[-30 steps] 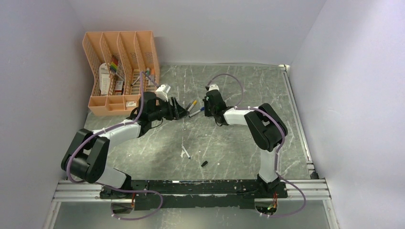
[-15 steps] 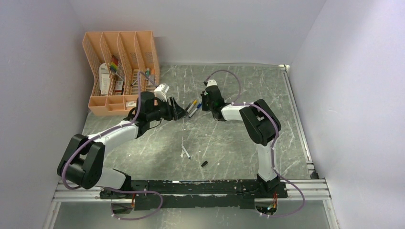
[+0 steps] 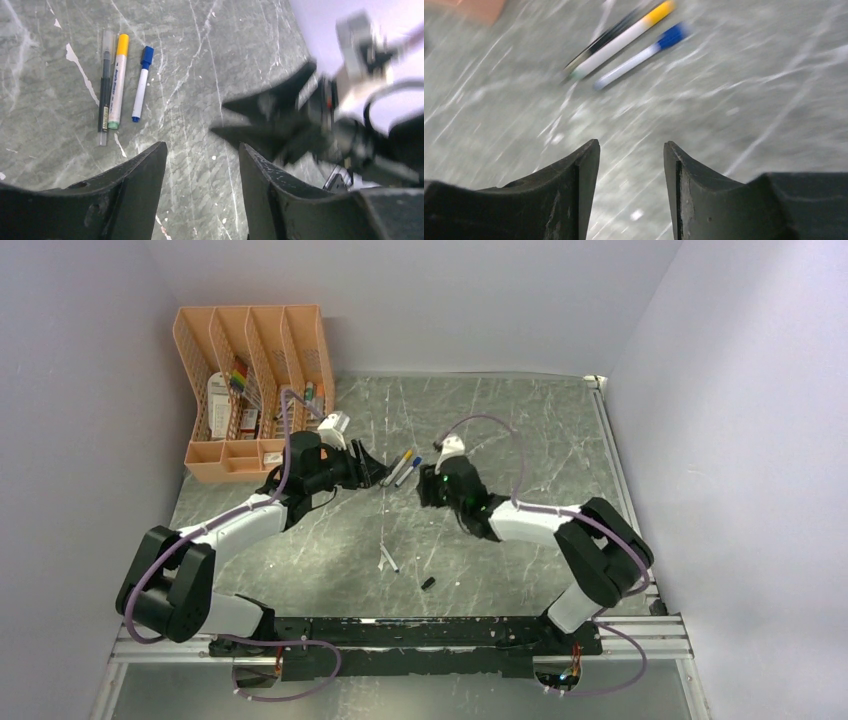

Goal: Insert the pens into the pen caps

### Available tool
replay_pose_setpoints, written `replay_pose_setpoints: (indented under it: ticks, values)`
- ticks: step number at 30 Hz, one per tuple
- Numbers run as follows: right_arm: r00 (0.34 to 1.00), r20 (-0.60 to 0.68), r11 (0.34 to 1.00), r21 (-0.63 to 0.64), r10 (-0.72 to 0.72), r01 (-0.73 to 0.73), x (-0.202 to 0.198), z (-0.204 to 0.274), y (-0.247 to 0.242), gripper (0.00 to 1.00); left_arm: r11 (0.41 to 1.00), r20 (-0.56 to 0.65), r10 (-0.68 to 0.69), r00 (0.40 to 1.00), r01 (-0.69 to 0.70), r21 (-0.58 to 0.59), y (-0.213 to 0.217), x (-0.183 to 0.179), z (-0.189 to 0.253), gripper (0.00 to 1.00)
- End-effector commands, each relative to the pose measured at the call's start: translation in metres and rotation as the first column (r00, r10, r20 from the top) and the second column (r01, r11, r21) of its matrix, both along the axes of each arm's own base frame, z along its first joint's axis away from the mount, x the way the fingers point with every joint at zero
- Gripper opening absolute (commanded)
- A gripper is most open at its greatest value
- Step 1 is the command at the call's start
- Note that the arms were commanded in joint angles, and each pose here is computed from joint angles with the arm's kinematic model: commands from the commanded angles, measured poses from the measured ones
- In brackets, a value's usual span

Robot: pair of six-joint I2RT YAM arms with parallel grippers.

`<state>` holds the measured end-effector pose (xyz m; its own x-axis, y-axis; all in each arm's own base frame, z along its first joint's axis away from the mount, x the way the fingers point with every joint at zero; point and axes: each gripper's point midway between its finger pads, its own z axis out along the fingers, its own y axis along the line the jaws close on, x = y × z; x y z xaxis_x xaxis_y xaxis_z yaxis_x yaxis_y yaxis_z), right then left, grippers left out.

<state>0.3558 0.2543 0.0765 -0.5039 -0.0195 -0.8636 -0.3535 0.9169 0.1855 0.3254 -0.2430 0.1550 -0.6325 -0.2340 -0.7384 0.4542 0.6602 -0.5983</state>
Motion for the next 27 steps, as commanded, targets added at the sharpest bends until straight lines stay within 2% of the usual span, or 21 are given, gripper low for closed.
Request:
replay_pose_setpoints:
  ticks: [1, 6, 17, 25, 27]
  values:
    - [0.984, -0.095, 0.986, -0.057, 0.15, -0.156, -0.076, -0.025, 0.029, 0.5, 0.997, 0.012, 0.076, 0.997, -0.076, -0.022, 0.007, 0.013, 0.005, 0.7]
    - [0.955, -0.119, 0.955, -0.089, 0.271, -0.282, -0.119, -0.023, 0.06, 0.5, 0.986, 0.006, 0.162, 0.987, -0.162, -0.03, 0.02, 0.02, 0.007, 0.73]
    - [0.908, -0.176, 0.889, -0.2, 0.381, -0.412, -0.146, -0.043, 0.095, 0.46, 0.934, -0.016, 0.357, 0.934, -0.357, -0.031, 0.074, 0.02, 0.008, 0.76]
    - [0.909, -0.22, 0.85, -0.328, 0.355, -0.411, -0.159, -0.062, 0.099, 0.45, 0.927, -0.022, 0.374, 0.927, -0.374, -0.024, 0.082, 0.02, 0.003, 0.76]
    - [0.915, -0.219, 0.843, -0.361, 0.34, -0.399, -0.161, -0.064, 0.098, 0.4, 0.926, -0.02, 0.375, 0.927, -0.375, -0.028, 0.083, 0.021, 0.003, 0.76]
